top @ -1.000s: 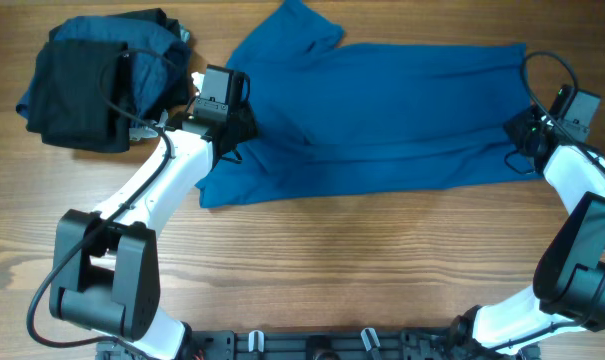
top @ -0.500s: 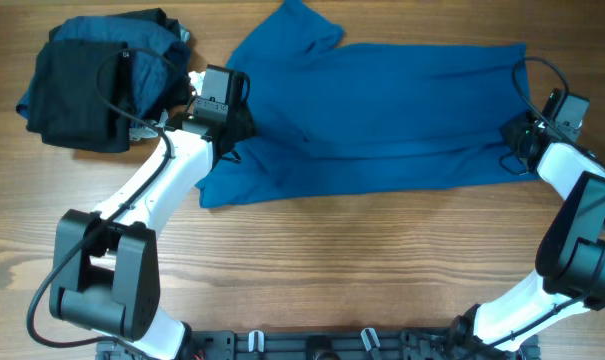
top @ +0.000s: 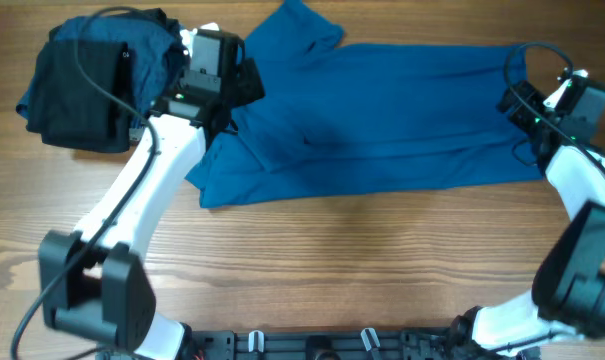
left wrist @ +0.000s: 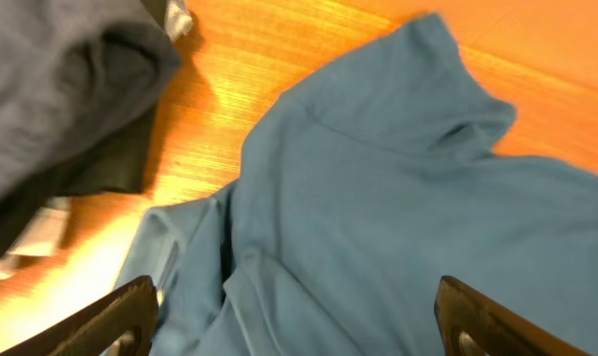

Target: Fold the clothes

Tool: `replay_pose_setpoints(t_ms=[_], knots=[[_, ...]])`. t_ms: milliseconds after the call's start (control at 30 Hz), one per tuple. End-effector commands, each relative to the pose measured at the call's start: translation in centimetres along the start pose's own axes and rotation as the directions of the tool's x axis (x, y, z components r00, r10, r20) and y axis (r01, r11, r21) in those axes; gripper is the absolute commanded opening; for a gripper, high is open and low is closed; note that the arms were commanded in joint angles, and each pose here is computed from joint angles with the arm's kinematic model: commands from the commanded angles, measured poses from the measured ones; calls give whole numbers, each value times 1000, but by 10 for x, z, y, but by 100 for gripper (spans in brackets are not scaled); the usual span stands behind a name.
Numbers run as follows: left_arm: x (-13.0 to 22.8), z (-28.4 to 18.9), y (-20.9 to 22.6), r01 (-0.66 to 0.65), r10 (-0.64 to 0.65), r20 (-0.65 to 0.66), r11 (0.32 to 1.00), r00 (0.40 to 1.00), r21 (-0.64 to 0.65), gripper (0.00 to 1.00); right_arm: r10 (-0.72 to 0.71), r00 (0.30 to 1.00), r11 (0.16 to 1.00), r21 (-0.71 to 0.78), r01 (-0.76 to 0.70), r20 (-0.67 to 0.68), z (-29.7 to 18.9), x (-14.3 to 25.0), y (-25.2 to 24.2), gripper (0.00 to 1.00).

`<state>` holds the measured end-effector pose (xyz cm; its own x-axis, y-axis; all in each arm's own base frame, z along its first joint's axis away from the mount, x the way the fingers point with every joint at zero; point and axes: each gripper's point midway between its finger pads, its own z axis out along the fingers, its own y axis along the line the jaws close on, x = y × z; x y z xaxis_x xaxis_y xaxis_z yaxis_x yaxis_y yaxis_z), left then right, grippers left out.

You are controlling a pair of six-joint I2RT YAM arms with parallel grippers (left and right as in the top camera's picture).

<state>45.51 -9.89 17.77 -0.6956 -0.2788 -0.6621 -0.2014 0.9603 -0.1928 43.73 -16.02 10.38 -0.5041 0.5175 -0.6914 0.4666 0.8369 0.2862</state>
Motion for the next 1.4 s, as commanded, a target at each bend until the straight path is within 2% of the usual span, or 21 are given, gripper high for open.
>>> replay_pose_setpoints(t_ms=[0,33,67,100,167,200,300,433,467,500,533,567,633,833,1000,1067,1100,1167,1267,1367], knots=[[-16,-42,16,100,-100,26,995,995,-26,77,-55,998,998,-34,55,17,-40,-18,16,96],[-6,-43,24,124,-125,-17,991,992,-50,47,-48,998,998,-38,47,-35,-46,-6,16,86],[3,-43,29,129,-133,-61,990,989,-63,4,-43,996,998,-51,38,-84,-49,6,18,73],[20,-39,31,128,-135,-143,990,980,-61,4,-38,989,996,-83,26,-142,-51,19,22,45],[46,-29,32,125,-135,-250,991,959,-56,4,-80,967,975,-219,26,-241,-57,45,44,7],[56,-24,33,122,-134,-284,991,949,-61,4,-124,956,956,-290,44,-266,-61,55,57,4],[86,-4,37,109,-134,-379,990,916,-87,4,-297,906,899,-407,159,-303,-70,85,90,4],[121,18,30,122,-141,-507,990,850,-71,4,-568,771,776,-500,385,-288,-82,133,132,4],[127,23,30,124,-142,-528,990,837,-71,4,-594,755,756,-515,404,-279,-84,139,141,4],[133,27,31,122,-145,-547,989,825,-77,4,-605,749,740,-537,405,-270,-87,145,152,17],[140,32,32,118,-147,-562,989,814,-87,4,-613,742,728,-560,395,-272,-92,154,165,23],[144,35,34,114,-148,-572,989,807,-95,4,-630,733,705,-584,402,-256,-96,158,174,22],[152,42,37,108,-152,-590,988,793,-110,4,-687,702,628,-641,442,-189,-102,166,193,8],[158,46,41,104,-160,-606,986,780,-127,4,-896,444,316,-719,619,-12,-106,216,216,4],[157,45,53,112,-183,-613,982,768,-152,4,-945,302,137,-684,717,127,-88,243,242,4],[155,46,62,116,-199,-607,978,769,-174,4,-948,272,105,-648,754,163,-77,246,250,5],[153,46,67,125,-213,-604,975,768,-185,4,-951,258,103,-612,784,170,-69,245,253,9],[149,47,76,143,-237,-598,969,766,-201,4,-952,241,95,-567,818,189,-61,241,257,26],[148,48,80,153,-250,-594,966,765,-210,4,-948,240,95,-538,838,208,-56,235,261,44],[148,48,80,153,-250,-594,966,765,-210,4,-952,221,73,-543,837,212,-54,239,260,53]])
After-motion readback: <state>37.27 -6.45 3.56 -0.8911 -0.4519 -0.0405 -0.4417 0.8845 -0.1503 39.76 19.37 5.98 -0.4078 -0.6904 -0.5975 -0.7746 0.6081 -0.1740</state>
